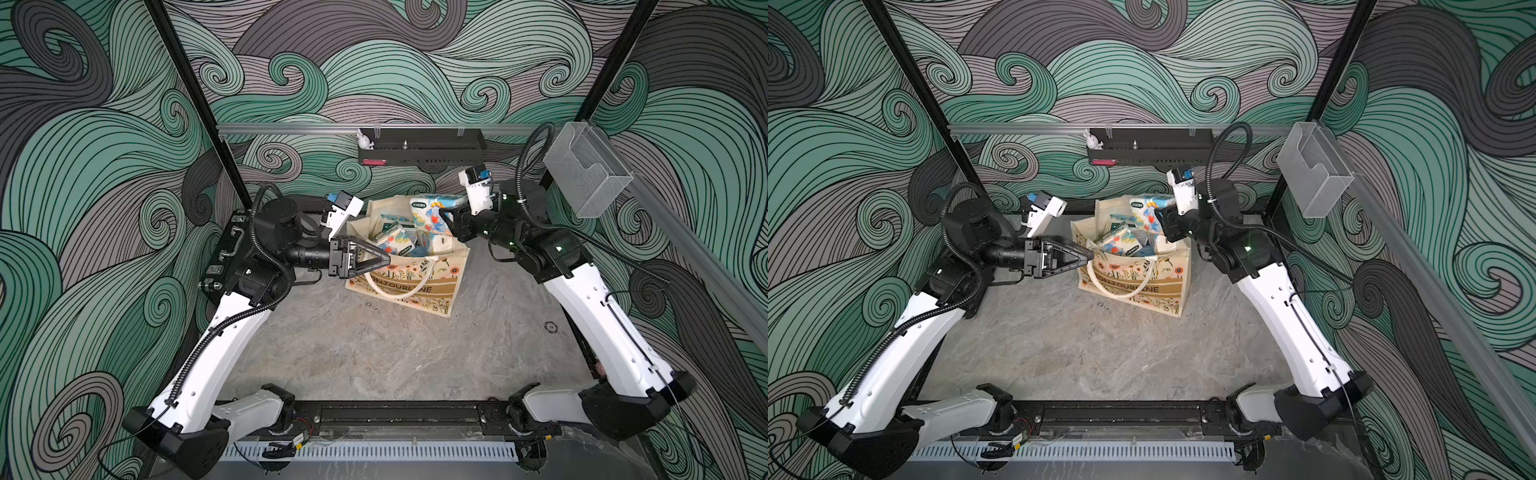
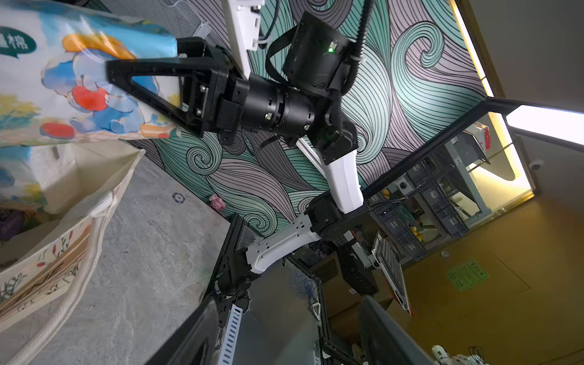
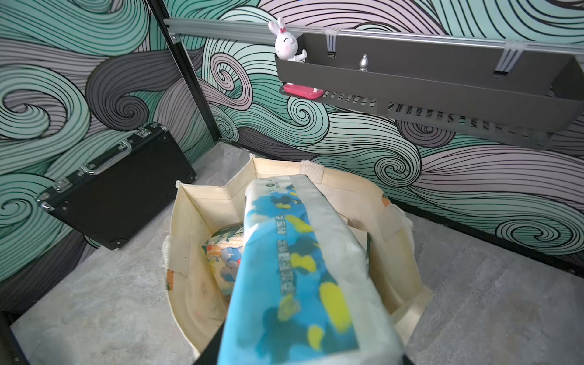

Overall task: Put tissues into the canvas bag
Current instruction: Adjust the canvas bag at the center of the board, then place the pack of facial tissues in the canvas bag.

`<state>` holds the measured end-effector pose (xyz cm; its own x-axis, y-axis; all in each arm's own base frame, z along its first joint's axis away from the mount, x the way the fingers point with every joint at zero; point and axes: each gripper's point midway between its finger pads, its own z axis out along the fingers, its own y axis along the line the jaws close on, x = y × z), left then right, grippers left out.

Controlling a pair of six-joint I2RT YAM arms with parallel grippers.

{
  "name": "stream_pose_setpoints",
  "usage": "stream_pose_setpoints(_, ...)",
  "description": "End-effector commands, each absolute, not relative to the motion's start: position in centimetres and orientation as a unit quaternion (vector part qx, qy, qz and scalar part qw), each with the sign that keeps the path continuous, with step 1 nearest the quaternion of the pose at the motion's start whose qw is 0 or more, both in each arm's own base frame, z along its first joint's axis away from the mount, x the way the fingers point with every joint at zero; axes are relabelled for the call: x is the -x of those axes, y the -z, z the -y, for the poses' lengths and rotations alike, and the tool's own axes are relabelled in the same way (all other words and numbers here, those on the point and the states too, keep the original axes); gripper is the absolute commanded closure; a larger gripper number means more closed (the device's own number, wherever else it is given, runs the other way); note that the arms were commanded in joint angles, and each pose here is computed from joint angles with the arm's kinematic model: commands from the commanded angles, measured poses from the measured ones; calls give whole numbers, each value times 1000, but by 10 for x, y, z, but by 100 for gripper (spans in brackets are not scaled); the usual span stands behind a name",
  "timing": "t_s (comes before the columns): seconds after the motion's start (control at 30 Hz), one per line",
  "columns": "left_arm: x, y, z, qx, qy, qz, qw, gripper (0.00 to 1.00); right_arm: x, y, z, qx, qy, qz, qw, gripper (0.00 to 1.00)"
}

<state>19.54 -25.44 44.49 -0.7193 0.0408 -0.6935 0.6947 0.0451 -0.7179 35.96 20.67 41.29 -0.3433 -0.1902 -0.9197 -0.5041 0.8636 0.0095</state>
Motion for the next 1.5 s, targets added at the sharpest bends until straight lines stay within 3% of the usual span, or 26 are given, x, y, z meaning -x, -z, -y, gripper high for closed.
stream_pose_setpoints(0.0,-207,-419,253,-244,616,-705,253,27,-379,-402,-187,205,-23,-824,528,55)
stream_pose_setpoints(0.13,-208,-406,252,-230,612,-714,249,27,-394,-383,-194,207,18,-838,504,47)
stream_pose_setpoints(0.27,-212,-392,246,-220,589,-734,256,26,-381,-378,-221,217,-65,-846,482,33)
stream_pose_setpoints(0.3,-216,-386,243,-213,578,-744,260,25,-377,-381,-222,217,-79,-844,485,25)
stream_pose_setpoints(0.4,-238,-370,234,-178,540,-775,274,25,-366,-399,-217,207,-99,-832,506,16)
stream_pose_setpoints(0.57,-278,-361,216,-137,454,-821,319,24,-365,-410,-207,189,-119,-825,519,17)
stream_pose_setpoints(0.8,-331,-378,198,-139,339,-850,379,25,-428,-400,-200,150,-108,-830,526,23)
stream_pose_setpoints(1.03,-394,-325,173,-150,175,-913,335,32,-461,-373,-198,110,-138,-844,507,24)
stream_pose_setpoints(1.2,-413,-311,183,-149,178,-922,311,33,-450,-322,-236,135,-209,-865,437,26)
stream_pose_setpoints(1.47,-428,-290,187,-145,181,-926,298,33,-395,-269,-275,182,-235,-872,389,26)
